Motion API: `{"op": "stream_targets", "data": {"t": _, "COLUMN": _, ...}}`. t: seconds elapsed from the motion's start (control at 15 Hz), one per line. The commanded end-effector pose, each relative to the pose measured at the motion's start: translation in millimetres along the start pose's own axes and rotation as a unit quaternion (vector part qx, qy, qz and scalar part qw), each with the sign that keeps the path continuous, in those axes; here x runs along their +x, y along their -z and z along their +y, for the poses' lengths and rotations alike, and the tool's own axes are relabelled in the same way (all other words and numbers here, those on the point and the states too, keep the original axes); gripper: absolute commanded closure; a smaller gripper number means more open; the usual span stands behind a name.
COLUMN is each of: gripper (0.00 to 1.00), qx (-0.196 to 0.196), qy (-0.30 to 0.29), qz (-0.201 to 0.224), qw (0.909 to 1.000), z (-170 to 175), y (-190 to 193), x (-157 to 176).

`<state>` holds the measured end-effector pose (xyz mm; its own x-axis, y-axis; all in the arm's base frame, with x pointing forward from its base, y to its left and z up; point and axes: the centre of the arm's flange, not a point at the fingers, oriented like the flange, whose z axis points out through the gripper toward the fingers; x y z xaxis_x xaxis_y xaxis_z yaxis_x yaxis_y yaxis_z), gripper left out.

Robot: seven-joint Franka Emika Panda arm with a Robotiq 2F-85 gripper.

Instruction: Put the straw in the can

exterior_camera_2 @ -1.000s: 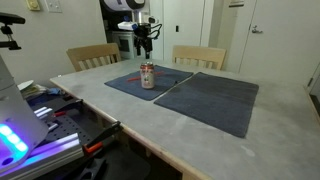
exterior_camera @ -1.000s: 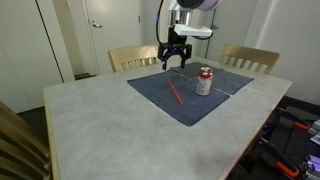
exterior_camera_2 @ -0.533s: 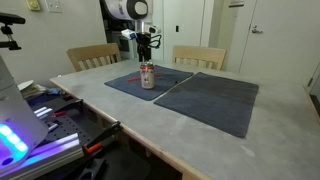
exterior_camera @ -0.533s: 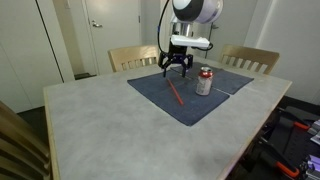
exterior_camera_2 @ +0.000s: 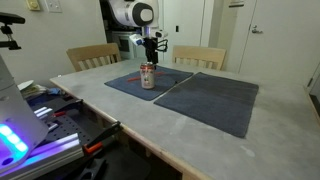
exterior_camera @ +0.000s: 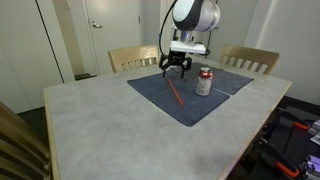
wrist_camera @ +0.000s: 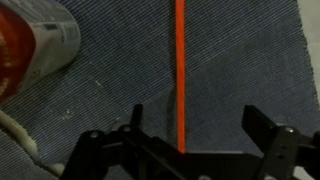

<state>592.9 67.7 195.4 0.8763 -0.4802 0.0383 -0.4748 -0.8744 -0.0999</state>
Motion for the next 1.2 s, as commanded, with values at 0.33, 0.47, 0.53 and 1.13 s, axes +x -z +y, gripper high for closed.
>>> {"op": "stream_targets", "data": {"t": 0.33, "gripper": 0.00, "qx": 0.001, "qy": 0.030, "qz": 0.014, "qw": 0.9995, "z": -10, "y": 0, "x": 6}}
{"op": "stream_targets", "data": {"t": 0.47, "gripper": 0.00, "qx": 0.000, "qy": 0.027, "qz": 0.010, "qw": 0.9996, "z": -9, "y": -3, "x": 10}}
{"op": "stream_targets", "data": {"t": 0.53, "gripper": 0.00, "qx": -0.002, "qy": 0.024, "qz": 0.009, "qw": 0.9997, "z": -8, "y": -7, "x": 11}}
{"op": "stream_targets", "data": {"t": 1.13, "gripper": 0.00, "qx": -0.011, "qy": 0.004, "qz": -0.006, "qw": 0.9999, "z": -5, "y": -39, "x": 18}}
